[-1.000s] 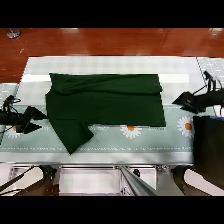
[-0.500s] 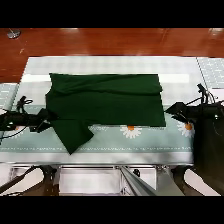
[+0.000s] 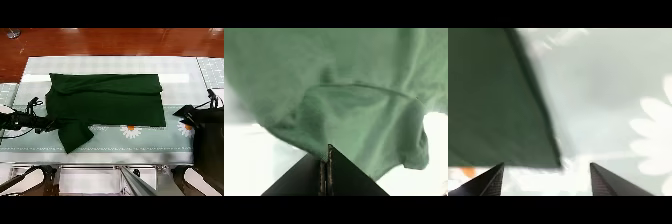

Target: Fold the shirts.

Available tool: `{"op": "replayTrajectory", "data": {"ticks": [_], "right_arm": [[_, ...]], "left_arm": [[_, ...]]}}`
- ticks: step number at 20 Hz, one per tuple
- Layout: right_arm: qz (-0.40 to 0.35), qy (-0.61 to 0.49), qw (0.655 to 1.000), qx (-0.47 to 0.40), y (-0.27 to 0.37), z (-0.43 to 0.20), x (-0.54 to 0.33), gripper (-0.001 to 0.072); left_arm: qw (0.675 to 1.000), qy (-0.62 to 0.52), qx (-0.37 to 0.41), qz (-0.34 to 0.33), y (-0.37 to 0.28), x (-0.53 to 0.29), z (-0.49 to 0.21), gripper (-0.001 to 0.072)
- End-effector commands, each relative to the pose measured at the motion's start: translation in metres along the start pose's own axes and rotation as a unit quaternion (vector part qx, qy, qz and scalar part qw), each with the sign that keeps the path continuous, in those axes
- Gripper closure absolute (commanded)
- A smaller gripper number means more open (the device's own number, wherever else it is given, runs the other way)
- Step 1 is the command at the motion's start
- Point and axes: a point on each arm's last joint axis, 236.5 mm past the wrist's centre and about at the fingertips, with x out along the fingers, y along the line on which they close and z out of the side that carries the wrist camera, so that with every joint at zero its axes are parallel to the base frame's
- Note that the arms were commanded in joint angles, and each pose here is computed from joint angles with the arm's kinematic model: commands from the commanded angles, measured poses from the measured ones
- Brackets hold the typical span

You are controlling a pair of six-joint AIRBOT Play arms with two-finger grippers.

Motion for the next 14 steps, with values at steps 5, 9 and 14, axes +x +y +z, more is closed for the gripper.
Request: {"op": "replayTrajectory", "data": {"ticks": [5, 9, 14], "right_arm": [[-0.006, 0.075, 0.997, 0.021, 0.004, -0.041, 0.049, 0.0094], [0.022, 0.067, 0.997, 0.028, 0.031, -0.022, 0.069, 0.0094], [0.028, 0.083, 0.996, 0.008, 0.057, -0.011, 0.083, 0.0324]], "left_arm": [[1.0, 0.009, 0.009, -0.003, -0.002, 0.0, -0.004, 0.0687], [1.0, 0.009, 0.009, -0.003, -0.002, 0.0, -0.004, 0.0687], [1.0, 0.005, 0.009, -0.003, -0.002, 0.0, -0.002, 0.0687]]}}
